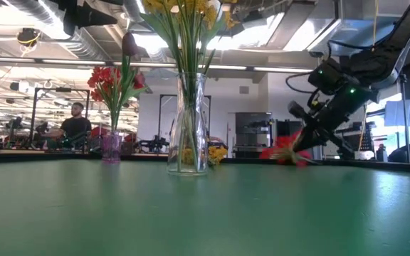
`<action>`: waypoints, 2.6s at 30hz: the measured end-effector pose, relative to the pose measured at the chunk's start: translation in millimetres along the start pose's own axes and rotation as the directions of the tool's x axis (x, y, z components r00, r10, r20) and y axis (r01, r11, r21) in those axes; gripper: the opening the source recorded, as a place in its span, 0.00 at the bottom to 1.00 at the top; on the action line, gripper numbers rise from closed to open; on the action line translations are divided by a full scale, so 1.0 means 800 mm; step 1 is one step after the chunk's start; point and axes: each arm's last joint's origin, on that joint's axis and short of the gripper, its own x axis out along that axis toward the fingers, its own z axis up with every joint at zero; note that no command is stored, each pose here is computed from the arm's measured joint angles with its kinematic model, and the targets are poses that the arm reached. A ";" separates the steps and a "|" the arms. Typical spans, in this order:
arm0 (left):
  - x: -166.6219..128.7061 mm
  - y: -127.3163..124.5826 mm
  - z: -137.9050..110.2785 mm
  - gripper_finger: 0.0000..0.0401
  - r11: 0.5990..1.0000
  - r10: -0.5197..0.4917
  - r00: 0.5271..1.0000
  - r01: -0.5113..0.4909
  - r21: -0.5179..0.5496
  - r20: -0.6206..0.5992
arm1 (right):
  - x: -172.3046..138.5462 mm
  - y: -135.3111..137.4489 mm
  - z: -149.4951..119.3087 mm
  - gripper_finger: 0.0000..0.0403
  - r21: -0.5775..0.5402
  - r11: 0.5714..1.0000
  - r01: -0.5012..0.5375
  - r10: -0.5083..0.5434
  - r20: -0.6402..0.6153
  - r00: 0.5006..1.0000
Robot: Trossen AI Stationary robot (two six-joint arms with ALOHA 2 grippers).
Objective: Sort flowers into vase by color
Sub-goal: Put the red flowers into the pink vase
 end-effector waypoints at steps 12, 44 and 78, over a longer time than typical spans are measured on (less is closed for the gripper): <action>-0.002 -0.012 0.015 0.61 0.971 -0.210 0.975 0.216 -0.103 0.069 | -0.074 0.053 0.035 0.00 -0.160 0.911 -0.379 0.406 0.202 0.891; 0.094 -0.126 0.122 0.61 0.818 -0.561 0.823 0.568 -0.089 0.093 | -0.252 0.333 0.058 0.00 -0.664 0.546 -0.511 0.790 0.205 0.578; 0.223 -0.120 0.124 0.61 0.916 -0.401 0.912 0.396 -0.069 -0.092 | -0.232 0.371 0.026 0.00 -0.717 0.461 -0.523 0.812 0.103 0.575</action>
